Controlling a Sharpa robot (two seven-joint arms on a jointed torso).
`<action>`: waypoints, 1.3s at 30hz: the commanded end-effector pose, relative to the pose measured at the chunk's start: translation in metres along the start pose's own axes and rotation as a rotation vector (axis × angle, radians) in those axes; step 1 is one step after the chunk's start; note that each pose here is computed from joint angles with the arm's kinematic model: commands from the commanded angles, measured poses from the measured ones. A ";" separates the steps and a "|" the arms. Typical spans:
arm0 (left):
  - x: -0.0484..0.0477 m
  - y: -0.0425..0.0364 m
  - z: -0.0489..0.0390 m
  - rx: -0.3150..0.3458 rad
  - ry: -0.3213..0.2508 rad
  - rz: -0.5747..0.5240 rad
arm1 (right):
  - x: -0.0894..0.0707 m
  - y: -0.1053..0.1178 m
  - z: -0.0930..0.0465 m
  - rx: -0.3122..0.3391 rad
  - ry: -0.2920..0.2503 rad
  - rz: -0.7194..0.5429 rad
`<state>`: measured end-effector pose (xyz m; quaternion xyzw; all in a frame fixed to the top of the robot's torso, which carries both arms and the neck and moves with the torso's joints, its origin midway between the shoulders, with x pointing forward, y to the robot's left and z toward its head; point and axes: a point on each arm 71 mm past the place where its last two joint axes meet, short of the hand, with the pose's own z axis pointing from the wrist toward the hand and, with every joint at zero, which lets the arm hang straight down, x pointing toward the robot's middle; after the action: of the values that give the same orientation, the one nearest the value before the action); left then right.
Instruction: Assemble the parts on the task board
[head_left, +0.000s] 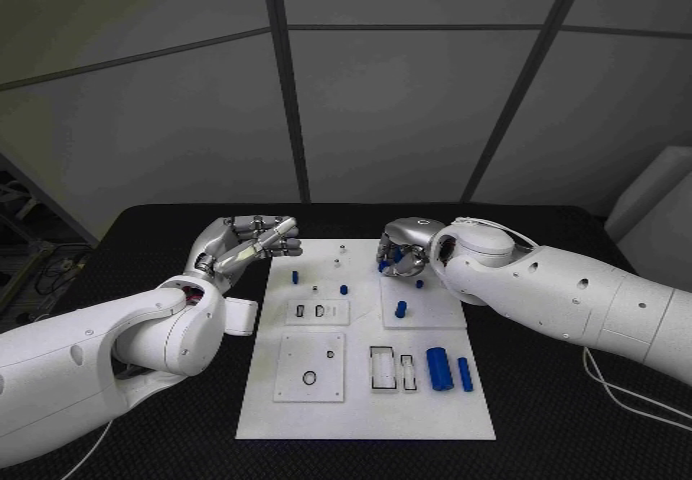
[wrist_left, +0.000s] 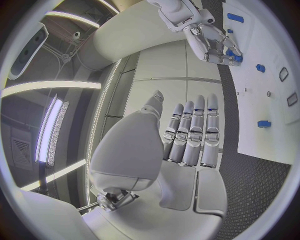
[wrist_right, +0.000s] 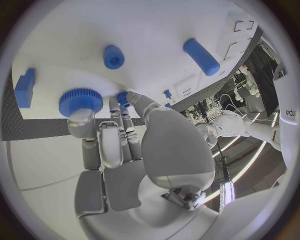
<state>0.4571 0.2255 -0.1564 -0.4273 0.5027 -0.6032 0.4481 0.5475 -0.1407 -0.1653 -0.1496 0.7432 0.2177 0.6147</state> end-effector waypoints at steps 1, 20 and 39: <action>0.0015 -0.0020 0.0002 0.011 0.016 0.001 | -0.001 0.001 0.000 -0.004 -0.007 -0.004; -0.0024 -0.0017 0.0005 0.008 0.007 0.005 | -0.020 0.014 -0.003 -0.030 -0.261 0.055; -0.0011 -0.0007 0.0021 0.006 0.009 0.002 | -0.018 0.039 0.031 -0.022 -0.286 0.075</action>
<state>0.4591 0.2279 -0.1572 -0.4291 0.5034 -0.6001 0.4498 0.5569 -0.0921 -0.1495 -0.1018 0.6567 0.2676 0.6977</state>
